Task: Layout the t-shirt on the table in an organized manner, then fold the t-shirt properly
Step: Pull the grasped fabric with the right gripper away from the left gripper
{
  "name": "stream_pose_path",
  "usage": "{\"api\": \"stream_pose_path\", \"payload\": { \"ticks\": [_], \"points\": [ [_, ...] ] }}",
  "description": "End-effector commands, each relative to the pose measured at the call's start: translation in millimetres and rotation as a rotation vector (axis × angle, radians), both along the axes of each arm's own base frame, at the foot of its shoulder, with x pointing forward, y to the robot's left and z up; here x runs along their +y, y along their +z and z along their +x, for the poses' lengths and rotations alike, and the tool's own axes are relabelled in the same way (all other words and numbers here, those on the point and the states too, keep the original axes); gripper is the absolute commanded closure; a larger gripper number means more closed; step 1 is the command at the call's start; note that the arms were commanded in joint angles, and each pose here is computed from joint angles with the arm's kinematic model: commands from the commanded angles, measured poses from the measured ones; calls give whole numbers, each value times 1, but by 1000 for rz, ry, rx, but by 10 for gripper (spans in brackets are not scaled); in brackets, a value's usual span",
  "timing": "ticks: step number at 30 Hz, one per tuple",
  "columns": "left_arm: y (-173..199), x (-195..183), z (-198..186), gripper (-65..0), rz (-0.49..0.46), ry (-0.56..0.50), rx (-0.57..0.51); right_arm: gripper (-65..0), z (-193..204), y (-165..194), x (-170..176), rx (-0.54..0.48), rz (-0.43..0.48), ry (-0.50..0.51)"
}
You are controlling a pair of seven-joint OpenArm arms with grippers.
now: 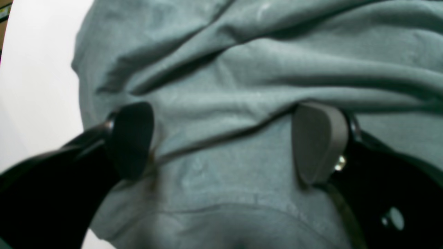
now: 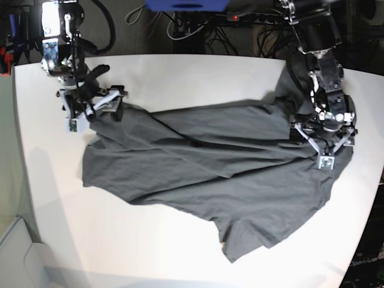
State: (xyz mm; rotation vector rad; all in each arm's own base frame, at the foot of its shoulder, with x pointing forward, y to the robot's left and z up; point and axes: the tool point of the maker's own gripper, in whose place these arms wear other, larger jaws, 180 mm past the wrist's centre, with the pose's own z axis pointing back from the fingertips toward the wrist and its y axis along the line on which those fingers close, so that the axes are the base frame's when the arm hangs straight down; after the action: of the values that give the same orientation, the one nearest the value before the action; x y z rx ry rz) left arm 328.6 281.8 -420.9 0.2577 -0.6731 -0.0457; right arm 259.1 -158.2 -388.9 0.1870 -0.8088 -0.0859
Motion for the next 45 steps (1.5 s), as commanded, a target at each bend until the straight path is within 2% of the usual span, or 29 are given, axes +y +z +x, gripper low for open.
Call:
{"api": "stream_pose_path", "payload": {
  "ticks": [1, 9, 17, 21, 26, 28, 31, 35, 36, 39, 45],
  "points": [
    [-9, 7, -11, -618, 36, 8, 75, -460, 7, 12, -3, -51, -1, -5],
    [-5, 3, -5, -618, 29, 4, 61, -460, -1, 6, -31, -30, -27, -74],
    [-6, 2, -5, -618, 27, 2, 63, -460, -13, -21, -29, 46, -9, -89],
    [-6, 1, -5, -618, 28, 0, 62, -458, -12, -20, -11, 28, 17, 17],
    [-6, 1, -6, -618, 28, 0, 63, -448, -2, -14, 3, -5, 42, 66],
    [-6, 1, -7, -618, 29, -1, 64, -411, 0, -14, 7, -10, 47, 93],
    [-6, 1, -6, -618, 30, -2, 63, -297, 8, -6, 14, -41, 51, 143],
    [-5, 3, -7, -618, 34, -3, 62, -40, 13, 3, 16, -71, 48, 156],
    [-5, 3, -7, -618, 34, -3, 63, 0, 19, 11, 16, -96, 41, 160],
    [-5, 4, -7, -618, 38, -4, 64, 0, 31, 40, 19, -179, 26, 177],
    [-4, 6, -7, -618, 44, -3, 64, 0, 65, 122, 31, -417, -9, 217]
  ]
}}
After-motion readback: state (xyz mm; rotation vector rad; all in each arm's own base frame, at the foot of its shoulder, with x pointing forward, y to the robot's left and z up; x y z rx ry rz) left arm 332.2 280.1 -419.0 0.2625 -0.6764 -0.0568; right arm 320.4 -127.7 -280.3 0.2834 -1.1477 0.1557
